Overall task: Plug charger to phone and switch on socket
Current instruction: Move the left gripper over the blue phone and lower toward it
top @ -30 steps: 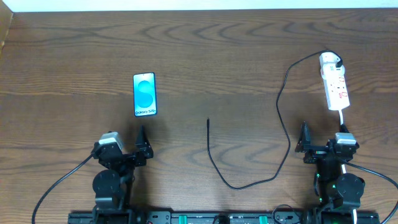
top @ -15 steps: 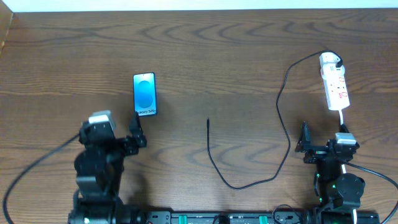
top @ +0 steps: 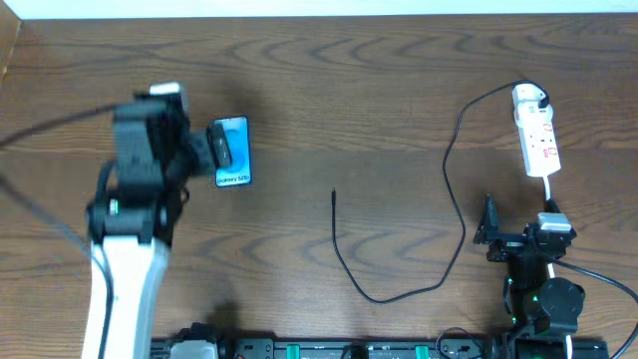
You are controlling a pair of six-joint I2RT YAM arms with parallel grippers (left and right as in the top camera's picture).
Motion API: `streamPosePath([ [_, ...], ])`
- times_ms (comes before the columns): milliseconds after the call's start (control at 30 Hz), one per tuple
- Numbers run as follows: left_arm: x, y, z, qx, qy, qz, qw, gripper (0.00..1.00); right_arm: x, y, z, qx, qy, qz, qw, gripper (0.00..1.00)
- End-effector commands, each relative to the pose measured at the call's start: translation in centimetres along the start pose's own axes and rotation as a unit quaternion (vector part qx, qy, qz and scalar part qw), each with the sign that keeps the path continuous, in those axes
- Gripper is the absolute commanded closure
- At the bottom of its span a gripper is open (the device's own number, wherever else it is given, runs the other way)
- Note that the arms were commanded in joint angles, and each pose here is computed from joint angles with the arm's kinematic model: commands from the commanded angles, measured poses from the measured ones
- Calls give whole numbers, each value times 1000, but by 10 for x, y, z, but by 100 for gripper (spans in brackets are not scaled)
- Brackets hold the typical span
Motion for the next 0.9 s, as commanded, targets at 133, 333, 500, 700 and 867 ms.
streamPosePath([
  [133,-29,-57,-2,-1,-13,111,994,5,0,0,0,3,7,-1,1000,1],
  [333,-6,-105,-3,-2,-16,206,978,4,0,0,0,3,7,-1,1000,1],
  [500,13,-135,-3,-4,-17,258,966,25,0,0,0,3,7,-1,1000,1],
  [700,21,-146,-4,-4,-18,275,961,0,0,0,0,3,7,-1,1000,1],
  [867,20,-147,-4,-4,-18,272,962,0,0,0,0,3,7,-1,1000,1],
])
Point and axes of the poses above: each gripper's point midway between its finger pads, its own y axis back along the fingers, its own z axis along the line the jaws close on, x = y × z, the point moved 8 cm from there along y, back along the fingers, and after that the axes turned 6 degrees about -y, right-handed, at the moved point
